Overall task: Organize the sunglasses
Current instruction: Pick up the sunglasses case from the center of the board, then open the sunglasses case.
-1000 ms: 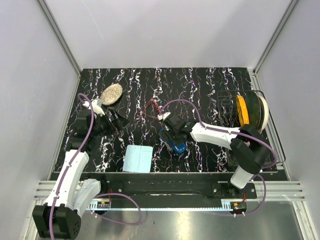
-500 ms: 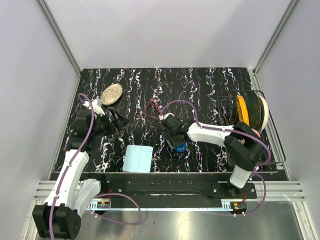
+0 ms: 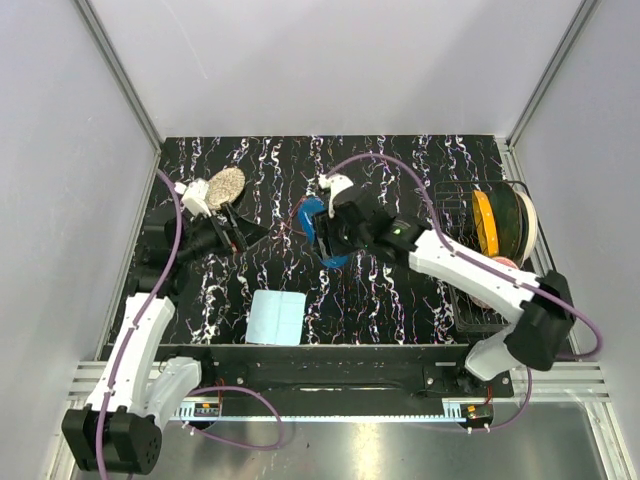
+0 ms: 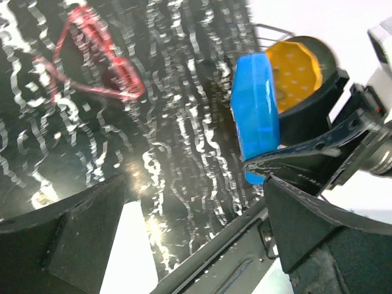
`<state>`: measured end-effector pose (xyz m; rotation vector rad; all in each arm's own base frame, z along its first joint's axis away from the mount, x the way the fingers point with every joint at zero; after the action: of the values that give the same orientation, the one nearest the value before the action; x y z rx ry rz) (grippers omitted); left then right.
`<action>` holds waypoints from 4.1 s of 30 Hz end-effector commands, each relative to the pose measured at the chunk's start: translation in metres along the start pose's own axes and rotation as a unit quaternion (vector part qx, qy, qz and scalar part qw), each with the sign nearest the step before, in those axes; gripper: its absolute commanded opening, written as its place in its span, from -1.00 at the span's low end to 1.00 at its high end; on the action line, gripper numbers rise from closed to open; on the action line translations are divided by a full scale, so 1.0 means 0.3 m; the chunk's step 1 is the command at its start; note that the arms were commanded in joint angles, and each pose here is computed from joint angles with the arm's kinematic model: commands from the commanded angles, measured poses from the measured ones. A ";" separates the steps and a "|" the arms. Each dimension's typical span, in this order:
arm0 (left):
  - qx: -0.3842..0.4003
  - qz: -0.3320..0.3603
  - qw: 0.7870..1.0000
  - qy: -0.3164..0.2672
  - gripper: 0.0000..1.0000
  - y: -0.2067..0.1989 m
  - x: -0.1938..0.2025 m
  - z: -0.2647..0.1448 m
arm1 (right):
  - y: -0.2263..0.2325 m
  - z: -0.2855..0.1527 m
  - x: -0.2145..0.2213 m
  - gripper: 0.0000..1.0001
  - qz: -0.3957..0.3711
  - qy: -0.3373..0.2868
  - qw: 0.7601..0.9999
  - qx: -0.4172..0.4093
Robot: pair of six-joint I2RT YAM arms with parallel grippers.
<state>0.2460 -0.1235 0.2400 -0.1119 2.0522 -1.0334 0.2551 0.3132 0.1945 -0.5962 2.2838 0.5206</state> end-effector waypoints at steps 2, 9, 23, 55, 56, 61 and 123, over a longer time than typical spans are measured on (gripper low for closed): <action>0.175 0.089 0.978 -0.066 0.98 -0.291 -0.122 -0.103 | 0.180 -0.230 -0.237 -0.44 0.041 -0.104 0.985 -0.134; 0.265 0.130 0.944 -0.146 0.98 -0.574 -0.264 -0.289 | 0.354 -0.529 -0.443 -0.67 0.061 -0.203 0.930 -0.301; 0.349 0.122 0.917 -0.149 0.98 -0.705 -0.255 -0.377 | 0.509 -0.730 -0.496 -0.75 0.022 -0.221 0.851 -0.476; 0.346 0.141 0.922 -0.102 0.63 -0.724 -0.186 -0.307 | 0.506 -0.631 -0.447 -0.85 0.024 -0.188 0.863 -0.468; 0.346 0.141 0.922 -0.101 0.56 -0.725 -0.185 -0.309 | 0.503 -0.627 -0.445 -0.85 0.025 -0.188 0.864 -0.467; 0.351 0.146 0.920 -0.100 0.15 -0.735 -0.183 -0.323 | 0.503 -0.622 -0.439 -0.86 0.025 -0.186 0.865 -0.466; 0.300 0.144 0.943 -0.003 0.15 -0.601 -0.095 -0.191 | 0.443 -0.556 -0.392 -1.00 -0.005 -0.188 0.894 -0.408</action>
<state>0.1654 -0.1952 0.4103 0.4902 1.5877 -1.4611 0.1585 0.3670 0.4000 -0.8672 1.6748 1.5463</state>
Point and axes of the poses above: each gripper's point midway between its finger pads, its own z axis out along the fingers, its own y axis along the line the jaws close on, x = y × z, the point moved 2 cm from there along -z, back along the fingers, and after that the axes turned 1 degree about -z, right-handed, at the moved point
